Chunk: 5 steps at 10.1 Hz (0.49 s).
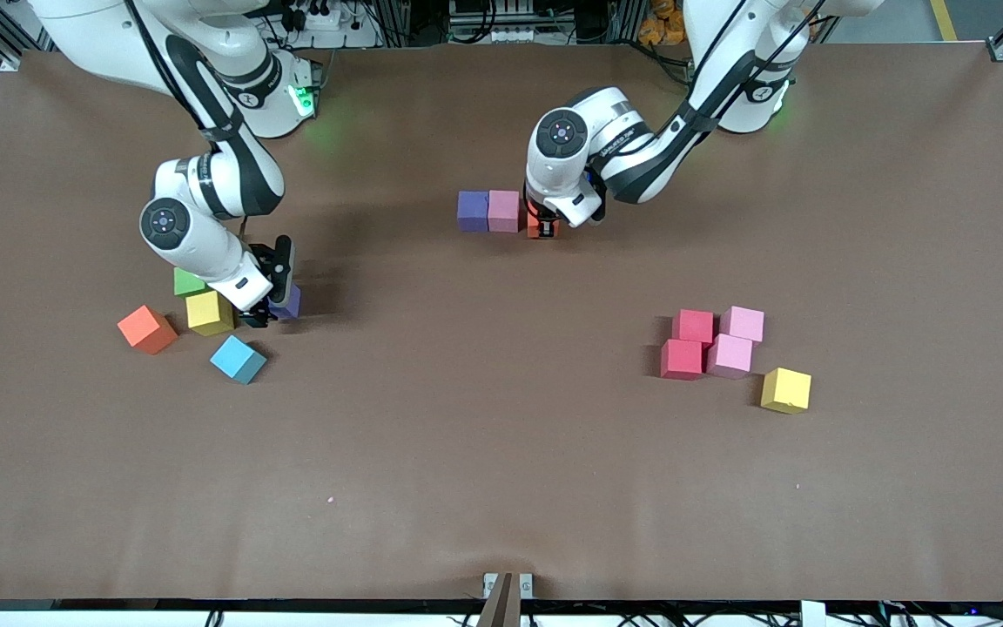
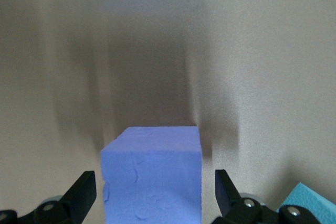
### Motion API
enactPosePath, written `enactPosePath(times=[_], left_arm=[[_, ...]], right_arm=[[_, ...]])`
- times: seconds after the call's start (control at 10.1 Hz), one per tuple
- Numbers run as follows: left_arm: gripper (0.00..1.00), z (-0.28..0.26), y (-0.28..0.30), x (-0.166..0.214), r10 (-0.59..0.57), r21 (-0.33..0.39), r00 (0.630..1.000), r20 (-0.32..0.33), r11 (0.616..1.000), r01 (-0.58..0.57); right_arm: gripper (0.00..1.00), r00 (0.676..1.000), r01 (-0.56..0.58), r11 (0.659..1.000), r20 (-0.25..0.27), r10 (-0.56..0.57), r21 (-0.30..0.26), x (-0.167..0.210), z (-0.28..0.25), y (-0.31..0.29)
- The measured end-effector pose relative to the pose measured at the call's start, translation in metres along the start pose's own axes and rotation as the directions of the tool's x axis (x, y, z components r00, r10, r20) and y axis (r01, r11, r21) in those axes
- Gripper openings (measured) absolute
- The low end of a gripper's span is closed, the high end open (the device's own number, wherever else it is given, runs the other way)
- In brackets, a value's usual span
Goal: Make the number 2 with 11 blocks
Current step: 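Set the orange cube down with the left gripper while the right gripper carries blue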
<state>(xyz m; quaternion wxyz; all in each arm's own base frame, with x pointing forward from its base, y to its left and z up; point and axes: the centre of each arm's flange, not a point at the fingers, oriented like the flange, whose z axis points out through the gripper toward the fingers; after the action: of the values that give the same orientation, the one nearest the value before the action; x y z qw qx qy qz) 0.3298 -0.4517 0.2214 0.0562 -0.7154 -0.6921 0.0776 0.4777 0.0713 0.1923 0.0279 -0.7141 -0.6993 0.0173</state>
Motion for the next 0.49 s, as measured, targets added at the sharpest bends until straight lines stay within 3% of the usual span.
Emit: enactPosePath(times=[0.2,0.39,0.49], left_arm=[[0.56,0.0004,-0.0032,-0.0031,-0.010,-0.013,1.000,-0.007,1.000,0.010],[0.56,0.0017,-0.0070,-0.0066,-0.028,-0.053,0.999,-0.031,0.998,0.026],[0.56,0.0028,-0.0071,-0.0067,-0.032,-0.058,0.999,-0.033,0.998,0.030]], right_arm=[[0.91,1.000,0.000,1.000,-0.001,0.000,-0.002,-0.0001,0.0028,0.0002],[0.64,1.000,0.001,1.000,-0.001,-0.001,-0.006,0.0000,0.0020,0.0007],[0.59,1.000,0.001,1.000,-0.001,-0.001,-0.007,0.0000,0.0018,0.0008]])
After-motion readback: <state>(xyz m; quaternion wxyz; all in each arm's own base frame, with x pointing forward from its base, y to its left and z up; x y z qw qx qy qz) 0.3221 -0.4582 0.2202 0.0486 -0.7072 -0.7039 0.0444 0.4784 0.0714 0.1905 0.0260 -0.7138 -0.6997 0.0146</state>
